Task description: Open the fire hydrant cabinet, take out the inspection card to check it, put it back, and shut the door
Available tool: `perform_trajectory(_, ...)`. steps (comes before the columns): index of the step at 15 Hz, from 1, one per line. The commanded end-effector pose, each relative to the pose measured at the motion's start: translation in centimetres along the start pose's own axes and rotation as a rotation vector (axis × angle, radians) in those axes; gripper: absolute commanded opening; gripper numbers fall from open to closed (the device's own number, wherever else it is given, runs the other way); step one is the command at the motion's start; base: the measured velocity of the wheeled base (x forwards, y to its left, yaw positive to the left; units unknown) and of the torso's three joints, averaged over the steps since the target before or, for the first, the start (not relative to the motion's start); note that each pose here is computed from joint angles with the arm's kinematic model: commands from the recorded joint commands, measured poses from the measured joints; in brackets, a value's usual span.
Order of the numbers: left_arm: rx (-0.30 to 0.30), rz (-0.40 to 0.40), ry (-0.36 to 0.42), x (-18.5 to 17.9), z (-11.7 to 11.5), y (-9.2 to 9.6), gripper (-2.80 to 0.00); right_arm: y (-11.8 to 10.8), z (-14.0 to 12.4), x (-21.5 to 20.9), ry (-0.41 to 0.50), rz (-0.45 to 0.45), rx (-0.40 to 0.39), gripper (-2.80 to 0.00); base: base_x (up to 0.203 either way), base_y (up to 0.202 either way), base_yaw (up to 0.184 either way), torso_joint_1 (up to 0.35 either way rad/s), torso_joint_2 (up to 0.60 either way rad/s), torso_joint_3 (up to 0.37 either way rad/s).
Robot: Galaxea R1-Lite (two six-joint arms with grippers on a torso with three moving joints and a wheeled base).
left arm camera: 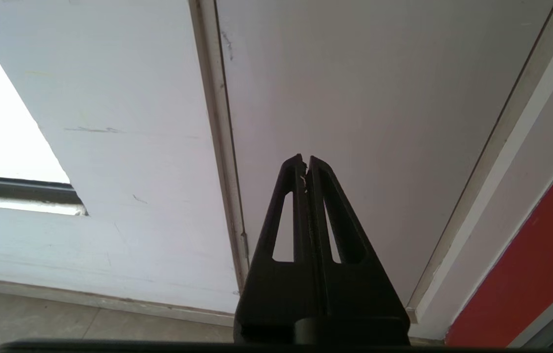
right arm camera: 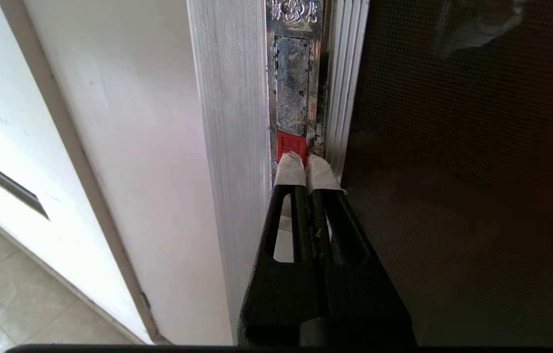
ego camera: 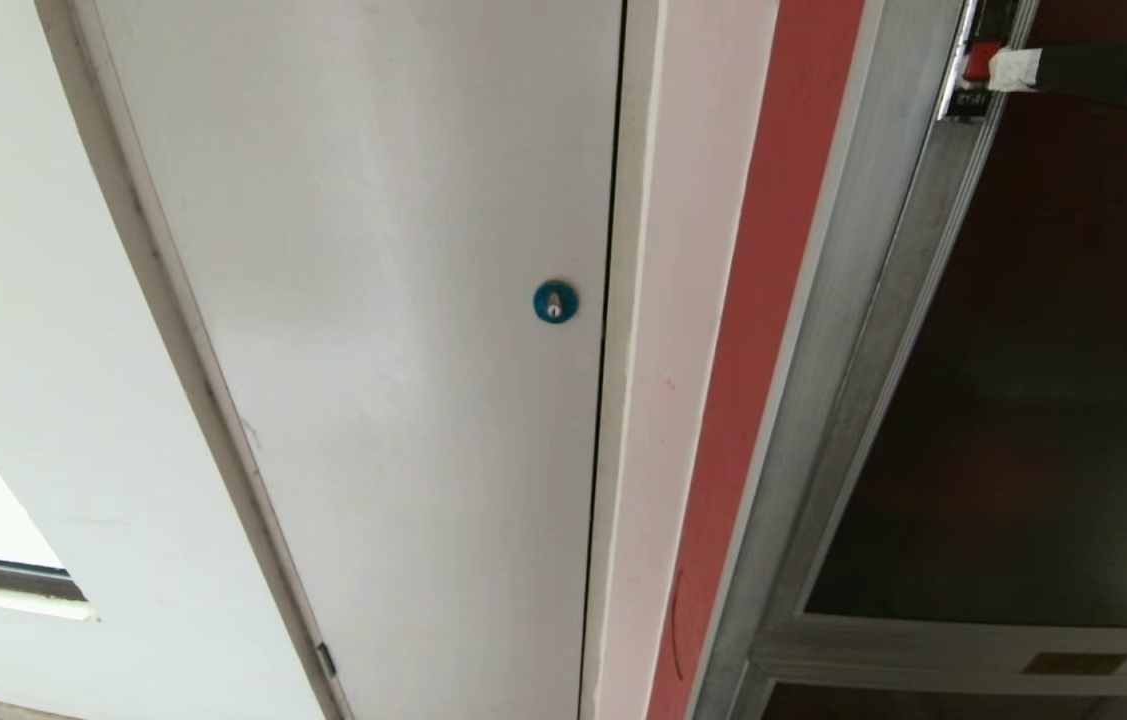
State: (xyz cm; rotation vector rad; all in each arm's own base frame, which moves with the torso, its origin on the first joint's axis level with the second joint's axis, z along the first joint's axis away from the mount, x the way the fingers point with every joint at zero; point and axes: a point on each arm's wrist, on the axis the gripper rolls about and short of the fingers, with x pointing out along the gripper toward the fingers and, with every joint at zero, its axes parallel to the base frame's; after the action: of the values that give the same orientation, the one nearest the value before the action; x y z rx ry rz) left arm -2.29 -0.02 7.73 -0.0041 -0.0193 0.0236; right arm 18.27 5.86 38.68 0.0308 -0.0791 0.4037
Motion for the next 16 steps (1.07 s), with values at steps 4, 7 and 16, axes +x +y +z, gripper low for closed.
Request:
perform_trajectory(4, 0.000, 0.001, 0.007, 0.1, -0.2, 0.0, -2.80, 0.0, 0.2, -0.1, -0.015, 0.004, -0.003, -2.80, 0.000, 0.000, 0.000, 0.000, 0.00, 0.000)
perform_trajectory(7, 0.000, 0.001, 0.007, 0.1, -0.2, 0.0, -2.80, 0.1, -0.1, -0.4, -0.002, 0.008, -0.001, -2.80, 0.000, 0.000, 0.000, 0.000, 0.00, 0.000)
perform_trajectory(16, 0.000, 0.001, 0.007, 0.1, -0.2, 0.0, -2.80, 0.6, -0.1, -2.0, -0.013, 0.117, -0.003, -2.80, 0.000, 0.000, 0.000, 0.000, 0.00, 0.000)
